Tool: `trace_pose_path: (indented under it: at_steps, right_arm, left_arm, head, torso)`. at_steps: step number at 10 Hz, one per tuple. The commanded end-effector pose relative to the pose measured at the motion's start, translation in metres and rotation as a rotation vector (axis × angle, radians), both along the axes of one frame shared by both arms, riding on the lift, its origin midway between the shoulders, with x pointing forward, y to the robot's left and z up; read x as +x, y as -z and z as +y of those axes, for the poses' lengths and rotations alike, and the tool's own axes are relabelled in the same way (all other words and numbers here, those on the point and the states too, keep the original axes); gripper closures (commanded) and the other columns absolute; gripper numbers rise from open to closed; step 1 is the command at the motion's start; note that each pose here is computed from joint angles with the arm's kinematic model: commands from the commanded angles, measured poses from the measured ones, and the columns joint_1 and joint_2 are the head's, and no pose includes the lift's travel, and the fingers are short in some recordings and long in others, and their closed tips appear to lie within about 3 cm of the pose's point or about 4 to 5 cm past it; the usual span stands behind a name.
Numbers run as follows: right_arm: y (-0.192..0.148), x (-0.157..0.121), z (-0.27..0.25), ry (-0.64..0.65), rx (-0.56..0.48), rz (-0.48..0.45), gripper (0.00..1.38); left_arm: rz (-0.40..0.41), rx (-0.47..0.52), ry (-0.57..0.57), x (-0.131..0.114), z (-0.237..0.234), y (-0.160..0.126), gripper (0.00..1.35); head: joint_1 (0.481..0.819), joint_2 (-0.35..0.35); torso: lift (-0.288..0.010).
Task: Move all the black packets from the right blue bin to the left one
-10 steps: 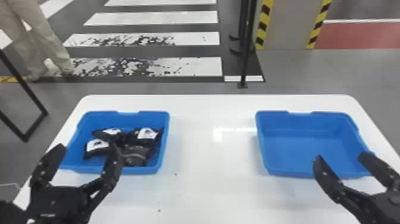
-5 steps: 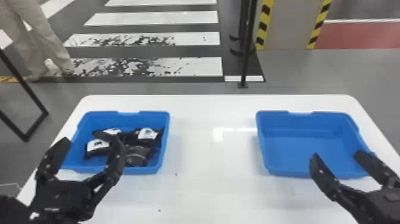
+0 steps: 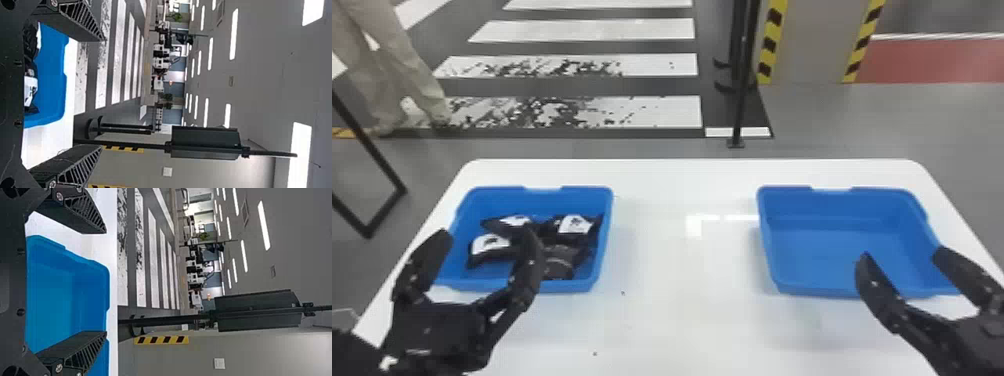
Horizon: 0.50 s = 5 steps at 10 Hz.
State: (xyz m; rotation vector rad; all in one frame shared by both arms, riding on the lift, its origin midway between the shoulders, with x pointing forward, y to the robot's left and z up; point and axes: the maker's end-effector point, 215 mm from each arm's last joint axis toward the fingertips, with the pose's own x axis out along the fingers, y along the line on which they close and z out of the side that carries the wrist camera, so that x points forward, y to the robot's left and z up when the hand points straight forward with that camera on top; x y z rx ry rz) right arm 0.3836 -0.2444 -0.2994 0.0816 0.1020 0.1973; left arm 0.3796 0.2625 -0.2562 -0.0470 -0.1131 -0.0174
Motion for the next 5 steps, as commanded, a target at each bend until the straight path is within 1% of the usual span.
trace_pose_path:
  at_steps: [1,3,5]
  right_arm:
    - [-0.0032,0.0005,-0.0011,0.002,-0.015,-0.007,0.12]
    - [-0.0020,-0.0014,-0.0040,0.008,-0.019,-0.003,0.12]
    - [-0.0038,-0.0011,-0.0036,0.009,-0.020,-0.007,0.12]
  left_arm:
    - [0.006,-0.005,0.017,0.0041,-0.0072,0.0035,0.06]
    - [-0.004,-0.005,0.010,0.0036,-0.0049,0.0005,0.06]
    - [-0.009,-0.005,0.010,0.0035,-0.0048,-0.0010,0.06]
  head:
    - [0.695,0.035]
    - [0.695,0.014]
    - [0.695,0.013]
  torso:
    - [-0.140]
    - [-0.140]
    - [-0.140]
